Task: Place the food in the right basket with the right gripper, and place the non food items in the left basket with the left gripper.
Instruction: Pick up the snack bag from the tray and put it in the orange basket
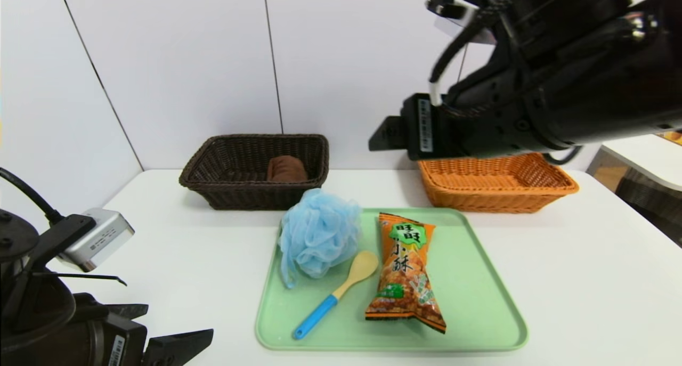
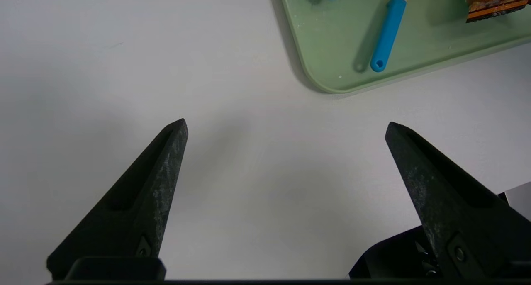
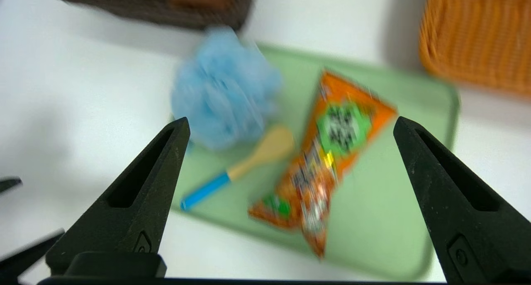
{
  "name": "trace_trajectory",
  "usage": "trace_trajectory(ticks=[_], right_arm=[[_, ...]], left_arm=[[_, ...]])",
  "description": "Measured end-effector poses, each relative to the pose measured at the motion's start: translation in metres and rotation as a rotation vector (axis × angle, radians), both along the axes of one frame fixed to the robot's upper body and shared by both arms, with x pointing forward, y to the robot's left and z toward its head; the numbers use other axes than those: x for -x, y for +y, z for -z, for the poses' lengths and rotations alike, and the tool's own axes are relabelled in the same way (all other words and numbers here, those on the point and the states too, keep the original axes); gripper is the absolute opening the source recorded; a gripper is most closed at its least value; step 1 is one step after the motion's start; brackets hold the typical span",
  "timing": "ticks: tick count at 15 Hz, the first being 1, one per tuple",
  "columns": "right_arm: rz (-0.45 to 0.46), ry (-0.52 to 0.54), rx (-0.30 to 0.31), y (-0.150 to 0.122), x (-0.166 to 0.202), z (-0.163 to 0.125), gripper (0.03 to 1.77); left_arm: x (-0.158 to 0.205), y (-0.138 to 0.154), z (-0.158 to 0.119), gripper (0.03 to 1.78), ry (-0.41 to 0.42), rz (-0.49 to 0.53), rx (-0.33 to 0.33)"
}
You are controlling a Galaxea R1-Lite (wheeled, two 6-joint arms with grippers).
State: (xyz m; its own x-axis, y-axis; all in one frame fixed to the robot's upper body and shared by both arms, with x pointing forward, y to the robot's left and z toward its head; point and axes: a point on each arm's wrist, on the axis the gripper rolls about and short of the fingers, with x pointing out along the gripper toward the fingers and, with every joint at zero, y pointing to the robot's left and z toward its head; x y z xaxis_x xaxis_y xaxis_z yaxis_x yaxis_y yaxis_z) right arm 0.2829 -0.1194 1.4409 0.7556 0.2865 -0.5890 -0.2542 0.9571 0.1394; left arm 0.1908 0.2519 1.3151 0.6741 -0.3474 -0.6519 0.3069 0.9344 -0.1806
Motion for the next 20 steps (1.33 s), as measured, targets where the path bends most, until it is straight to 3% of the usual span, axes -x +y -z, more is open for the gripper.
trace_trajectory(ticks=[3, 6, 12, 20], right_arm=[[0.129, 0.239, 0.013, -0.016, 0.012, 0.016, 1.69], [0.228, 0.390, 0.004, -0.010, 0.005, 0.037, 1.69], [0.329, 0.517, 0.013, 0.011, -0.032, 0.074, 1.69], [0.390, 0.559, 0.055, 0.022, -0.068, 0.111, 1.69]], left_arm=[[0.003, 0.002, 0.003, 1.69, 0.002, -0.001, -0.003], [0.003, 0.003, 0.003, 1.69, 0.003, -0.001, -0.004], [0.004, 0.004, 0.004, 1.69, 0.002, -0.003, -0.002], [0.005, 0.005, 0.003, 1.69, -0.003, -0.004, 0.004]])
